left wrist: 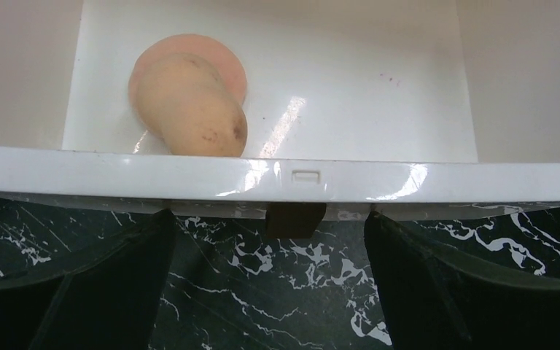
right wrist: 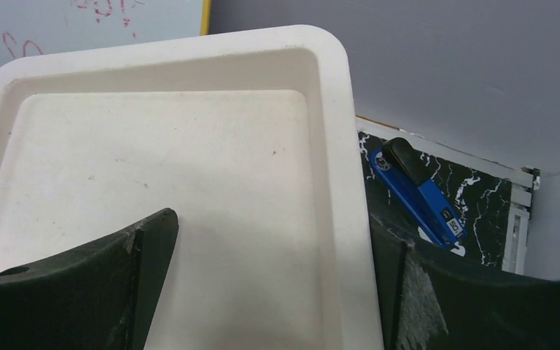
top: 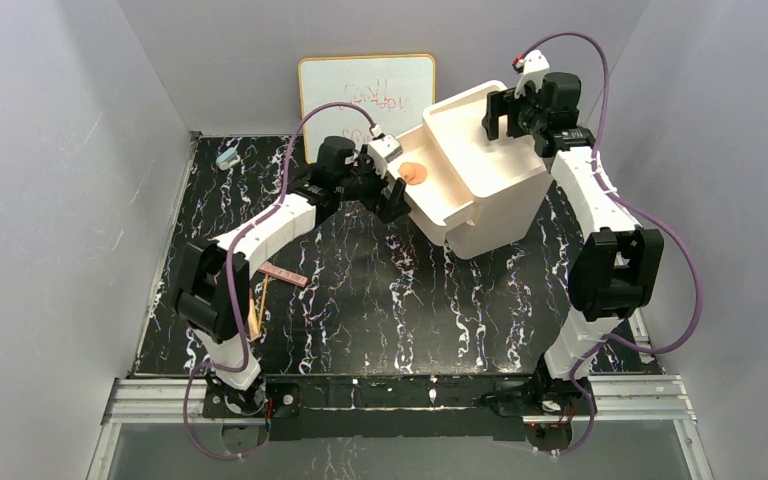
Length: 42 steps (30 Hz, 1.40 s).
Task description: Organize the makeup
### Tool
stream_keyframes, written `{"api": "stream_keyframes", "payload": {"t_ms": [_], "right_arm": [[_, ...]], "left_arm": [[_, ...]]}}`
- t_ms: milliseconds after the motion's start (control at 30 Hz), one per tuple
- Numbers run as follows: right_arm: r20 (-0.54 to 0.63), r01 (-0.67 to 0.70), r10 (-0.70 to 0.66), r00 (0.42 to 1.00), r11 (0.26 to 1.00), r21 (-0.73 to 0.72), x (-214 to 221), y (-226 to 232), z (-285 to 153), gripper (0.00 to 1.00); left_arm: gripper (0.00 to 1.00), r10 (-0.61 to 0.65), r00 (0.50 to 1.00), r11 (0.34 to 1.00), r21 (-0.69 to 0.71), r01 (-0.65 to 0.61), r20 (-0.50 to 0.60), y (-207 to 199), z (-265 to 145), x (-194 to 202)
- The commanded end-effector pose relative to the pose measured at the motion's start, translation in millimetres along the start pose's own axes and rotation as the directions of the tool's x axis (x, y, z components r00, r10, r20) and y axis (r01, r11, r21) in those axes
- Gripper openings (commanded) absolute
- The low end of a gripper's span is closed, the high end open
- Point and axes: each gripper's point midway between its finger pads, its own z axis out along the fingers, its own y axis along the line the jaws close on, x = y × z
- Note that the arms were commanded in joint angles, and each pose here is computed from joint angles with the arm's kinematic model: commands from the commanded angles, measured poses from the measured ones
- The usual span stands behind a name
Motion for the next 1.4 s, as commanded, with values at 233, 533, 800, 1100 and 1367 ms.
{"api": "stream_keyframes", "payload": {"t_ms": [233,533,800,1100,1367], "right_arm": [[-0.018,-0.025,0.022,1.0,0.988,-0.151,5,46,6,0.99],[-0.194,-0.087,0.032,0.98,0.956,-0.281,43,78,-5,0.99],[-0.234,-0.068,-0.039,0.971,0.9,-0.431,49,136,-9,0.99],[-0.251,-0.058,-0.093,0.963,0.844,-0.533,51,186,-13,0.99],[-0.265,-0.041,-0.138,0.954,0.819,-0.572,59,213,-27,1.0]], "left_arm": [[0.98,0.128,0.914,0.98,0.095,-0.177,0.385,-13,17,-139],[0.98,0.14,0.882,0.963,0.144,-0.226,0.45,-14,34,-166],[0.98,0.125,0.869,0.958,0.169,-0.231,0.478,-12,48,-171],[0.98,0.121,0.855,0.95,0.19,-0.246,0.504,-15,52,-174],[0.98,0.138,0.829,0.96,0.133,-0.247,0.542,-29,11,-180]]}}
